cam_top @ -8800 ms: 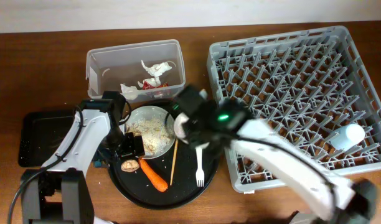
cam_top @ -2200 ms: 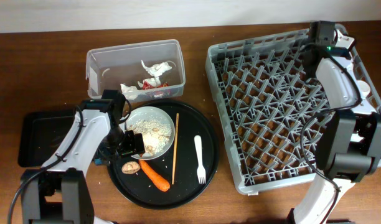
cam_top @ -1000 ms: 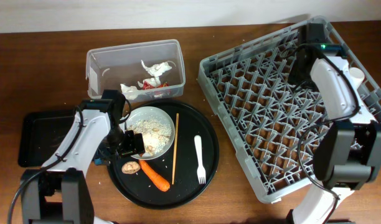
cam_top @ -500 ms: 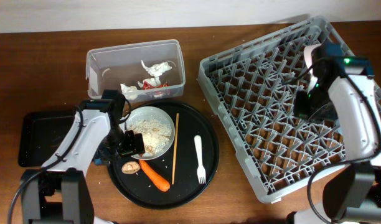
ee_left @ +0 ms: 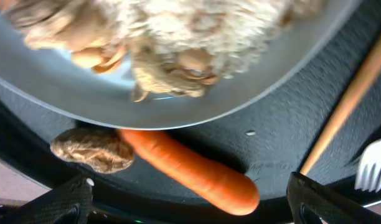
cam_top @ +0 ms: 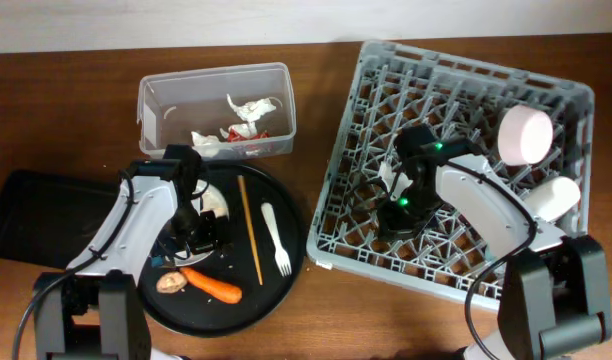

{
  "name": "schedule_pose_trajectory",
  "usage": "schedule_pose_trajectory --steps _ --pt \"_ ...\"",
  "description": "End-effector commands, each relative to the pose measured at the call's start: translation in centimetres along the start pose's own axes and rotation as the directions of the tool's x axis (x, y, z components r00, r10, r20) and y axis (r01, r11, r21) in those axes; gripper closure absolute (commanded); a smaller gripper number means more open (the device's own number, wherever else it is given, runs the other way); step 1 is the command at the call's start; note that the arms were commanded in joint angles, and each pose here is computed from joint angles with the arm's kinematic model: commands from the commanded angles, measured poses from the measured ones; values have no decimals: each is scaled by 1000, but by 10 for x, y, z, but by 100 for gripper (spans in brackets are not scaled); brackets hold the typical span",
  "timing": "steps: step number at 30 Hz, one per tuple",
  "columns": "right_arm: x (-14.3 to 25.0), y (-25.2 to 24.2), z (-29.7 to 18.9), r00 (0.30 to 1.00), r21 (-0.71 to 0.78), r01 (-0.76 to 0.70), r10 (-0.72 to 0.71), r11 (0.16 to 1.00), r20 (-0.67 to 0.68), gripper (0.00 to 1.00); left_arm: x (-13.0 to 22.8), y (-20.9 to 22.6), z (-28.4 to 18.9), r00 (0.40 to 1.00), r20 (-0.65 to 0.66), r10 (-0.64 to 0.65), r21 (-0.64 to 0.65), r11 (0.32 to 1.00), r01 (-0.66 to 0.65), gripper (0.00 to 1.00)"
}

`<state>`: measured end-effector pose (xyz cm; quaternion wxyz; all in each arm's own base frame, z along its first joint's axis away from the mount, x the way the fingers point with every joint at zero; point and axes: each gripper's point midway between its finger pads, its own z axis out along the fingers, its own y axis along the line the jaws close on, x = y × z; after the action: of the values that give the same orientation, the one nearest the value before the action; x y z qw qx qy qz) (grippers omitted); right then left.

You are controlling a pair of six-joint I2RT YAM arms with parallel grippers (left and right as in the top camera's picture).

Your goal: Sort waste into correct bins and load items into the dishwasher rack

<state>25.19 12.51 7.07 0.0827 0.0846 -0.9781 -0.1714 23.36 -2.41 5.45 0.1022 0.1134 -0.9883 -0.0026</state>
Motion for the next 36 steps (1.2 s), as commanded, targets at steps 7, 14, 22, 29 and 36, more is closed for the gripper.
schedule_pose_trajectory --steps 7,14,22,29,36 --pt "16 -53 -74 966 139 -205 178 969 189 80 -3 -2 1 1000 10 4 12 1000 -4 1" --pt "4 -118 -134 795 191 -481 334 856 507 55 -5 -15 0 999 18 43 73 996 -44 1" --pt "-106 -154 -216 540 208 -328 2 922 842 48 -5 -15 0 999 18 42 74 996 -43 1" --pt "-145 -211 -193 528 286 -452 -5 845 849 47 -3 -18 0 999 12 42 90 995 -43 1" --pt "-109 -236 -211 521 359 -628 30 690 853 48 -4 -20 0 999 12 43 104 994 -44 1"
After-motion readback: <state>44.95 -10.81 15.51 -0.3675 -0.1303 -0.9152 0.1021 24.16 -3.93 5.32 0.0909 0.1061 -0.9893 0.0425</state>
